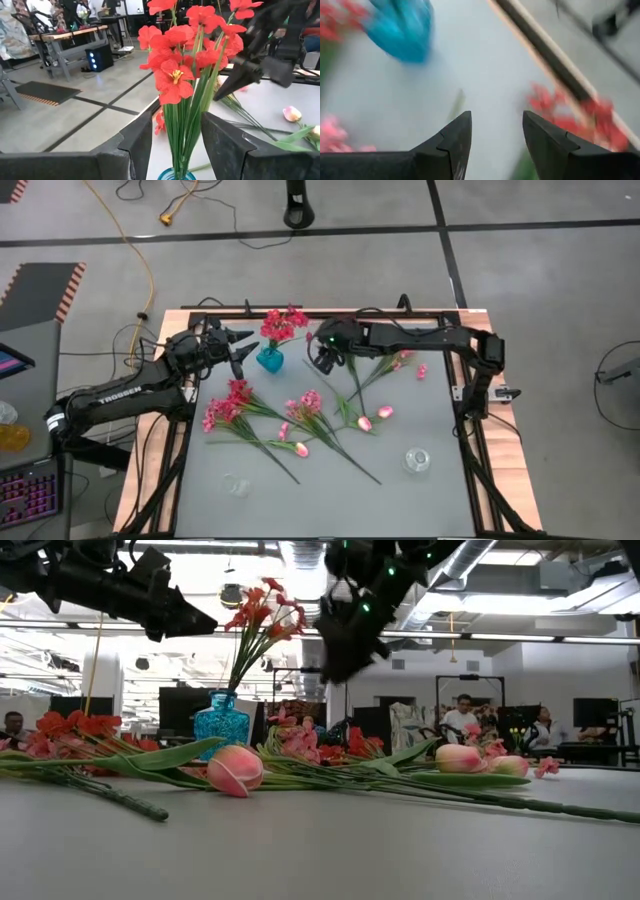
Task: Sort flowers into vase by color
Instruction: Put the top red flower into the blue vase
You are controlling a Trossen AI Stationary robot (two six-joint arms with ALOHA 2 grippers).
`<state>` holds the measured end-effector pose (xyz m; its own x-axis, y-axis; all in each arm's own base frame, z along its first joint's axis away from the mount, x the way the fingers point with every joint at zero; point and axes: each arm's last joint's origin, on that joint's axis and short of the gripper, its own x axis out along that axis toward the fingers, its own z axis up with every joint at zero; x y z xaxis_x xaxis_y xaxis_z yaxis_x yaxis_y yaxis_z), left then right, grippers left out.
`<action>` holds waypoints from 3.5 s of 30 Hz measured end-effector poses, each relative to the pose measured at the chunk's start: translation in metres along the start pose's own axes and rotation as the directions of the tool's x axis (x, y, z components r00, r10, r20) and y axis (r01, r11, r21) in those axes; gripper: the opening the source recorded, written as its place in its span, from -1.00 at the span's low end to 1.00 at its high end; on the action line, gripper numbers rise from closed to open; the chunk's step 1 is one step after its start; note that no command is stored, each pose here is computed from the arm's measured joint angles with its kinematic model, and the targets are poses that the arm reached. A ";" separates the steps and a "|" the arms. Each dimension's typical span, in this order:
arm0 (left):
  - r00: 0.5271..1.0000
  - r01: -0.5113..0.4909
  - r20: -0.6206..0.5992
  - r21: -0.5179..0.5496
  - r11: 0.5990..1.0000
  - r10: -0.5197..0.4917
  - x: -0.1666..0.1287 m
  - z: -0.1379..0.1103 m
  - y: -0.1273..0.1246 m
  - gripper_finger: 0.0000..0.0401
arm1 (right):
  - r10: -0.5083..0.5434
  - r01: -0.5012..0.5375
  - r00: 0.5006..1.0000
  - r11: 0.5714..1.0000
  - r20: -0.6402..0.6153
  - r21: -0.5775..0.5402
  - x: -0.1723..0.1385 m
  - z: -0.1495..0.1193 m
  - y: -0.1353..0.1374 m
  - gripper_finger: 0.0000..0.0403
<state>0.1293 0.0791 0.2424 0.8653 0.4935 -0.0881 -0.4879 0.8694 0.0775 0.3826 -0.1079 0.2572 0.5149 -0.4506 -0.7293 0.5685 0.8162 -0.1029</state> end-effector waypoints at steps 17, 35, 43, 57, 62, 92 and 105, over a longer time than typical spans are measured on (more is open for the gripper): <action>1.000 0.000 -0.001 -0.015 1.000 0.000 0.000 0.000 0.000 -0.22 | -0.121 0.198 0.910 0.967 -0.397 0.158 0.069 -0.048 -0.029 0.00; 1.000 0.001 -0.001 -0.018 1.000 -0.001 0.000 0.000 0.000 -0.22 | -0.074 0.196 0.873 0.958 -0.483 0.207 0.081 -0.073 -0.032 0.00; 1.000 0.001 0.000 -0.018 1.000 -0.001 0.000 0.000 0.000 -0.22 | -0.058 0.185 0.871 0.959 -0.489 0.216 0.083 -0.081 -0.032 -0.12; 1.000 0.000 0.011 -0.018 1.000 0.000 0.000 0.001 0.000 -0.22 | -0.058 0.181 0.870 0.962 -0.490 0.207 0.082 -0.079 -0.034 -0.84; 1.000 0.000 0.010 -0.018 1.000 0.000 0.000 0.001 0.000 -0.22 | -0.051 0.163 0.883 0.965 -0.467 0.204 0.072 -0.070 -0.038 -0.81; 0.996 -0.002 0.093 -0.011 1.000 0.003 -0.001 0.013 0.001 -0.22 | 0.002 -0.083 0.934 0.974 0.358 0.211 -0.105 0.025 -0.064 -0.81; 0.940 0.297 0.180 -0.022 0.955 -0.289 -0.004 0.029 -0.011 -0.22 | 0.154 -0.195 0.847 0.980 0.509 0.029 -0.138 0.029 -0.020 -0.81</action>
<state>0.1347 0.0668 0.2708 0.9752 0.2089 0.0734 -0.2112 0.9771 0.0258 0.3188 -0.0731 0.3796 0.8500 -0.4404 -0.2891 0.4755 0.8776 0.0612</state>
